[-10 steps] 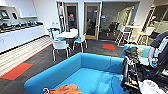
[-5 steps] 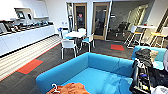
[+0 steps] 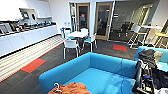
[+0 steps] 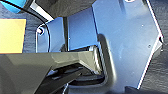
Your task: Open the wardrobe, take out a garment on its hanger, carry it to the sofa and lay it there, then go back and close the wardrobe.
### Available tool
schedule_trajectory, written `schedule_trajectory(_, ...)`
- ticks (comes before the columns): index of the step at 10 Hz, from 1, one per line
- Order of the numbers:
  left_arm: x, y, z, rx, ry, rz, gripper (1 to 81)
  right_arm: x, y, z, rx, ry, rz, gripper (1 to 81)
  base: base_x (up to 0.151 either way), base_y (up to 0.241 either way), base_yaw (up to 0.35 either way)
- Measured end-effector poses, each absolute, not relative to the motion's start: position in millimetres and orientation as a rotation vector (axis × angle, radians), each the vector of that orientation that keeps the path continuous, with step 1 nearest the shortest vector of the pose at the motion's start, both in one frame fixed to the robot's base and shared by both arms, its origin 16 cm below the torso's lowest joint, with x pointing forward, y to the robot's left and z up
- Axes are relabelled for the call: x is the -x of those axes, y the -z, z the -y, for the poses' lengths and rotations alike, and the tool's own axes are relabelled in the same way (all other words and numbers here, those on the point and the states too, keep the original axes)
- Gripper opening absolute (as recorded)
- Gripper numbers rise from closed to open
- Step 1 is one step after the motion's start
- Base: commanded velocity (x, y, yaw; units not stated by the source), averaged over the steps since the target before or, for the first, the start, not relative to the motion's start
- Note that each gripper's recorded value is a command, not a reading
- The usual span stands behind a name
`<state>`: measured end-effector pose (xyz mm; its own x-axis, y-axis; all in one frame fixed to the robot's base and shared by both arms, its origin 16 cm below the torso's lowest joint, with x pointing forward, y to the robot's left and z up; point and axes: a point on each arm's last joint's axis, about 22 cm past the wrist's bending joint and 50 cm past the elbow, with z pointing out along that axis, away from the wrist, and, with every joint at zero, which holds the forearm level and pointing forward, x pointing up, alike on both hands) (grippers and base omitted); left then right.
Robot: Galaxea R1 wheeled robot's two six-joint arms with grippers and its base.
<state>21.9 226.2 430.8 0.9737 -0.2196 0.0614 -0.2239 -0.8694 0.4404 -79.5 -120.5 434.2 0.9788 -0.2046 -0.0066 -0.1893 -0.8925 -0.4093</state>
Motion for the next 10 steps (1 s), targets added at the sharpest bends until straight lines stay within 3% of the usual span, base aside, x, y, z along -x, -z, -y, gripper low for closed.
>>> schedule_trajectory(2, -22, -431, -226, -2.661, -0.013, 0.316, 81.1, 83, -435, 121, 2.707, 0.047, -0.283, 81.1, 0.000, 0.000, 0.000)
schedule_trajectory(10, -16, -431, -222, -2.656, -0.006, 0.317, 81.1, 81, -435, 118, 2.704, 0.052, -0.280, 81.1, -0.078, 0.000, 0.000)
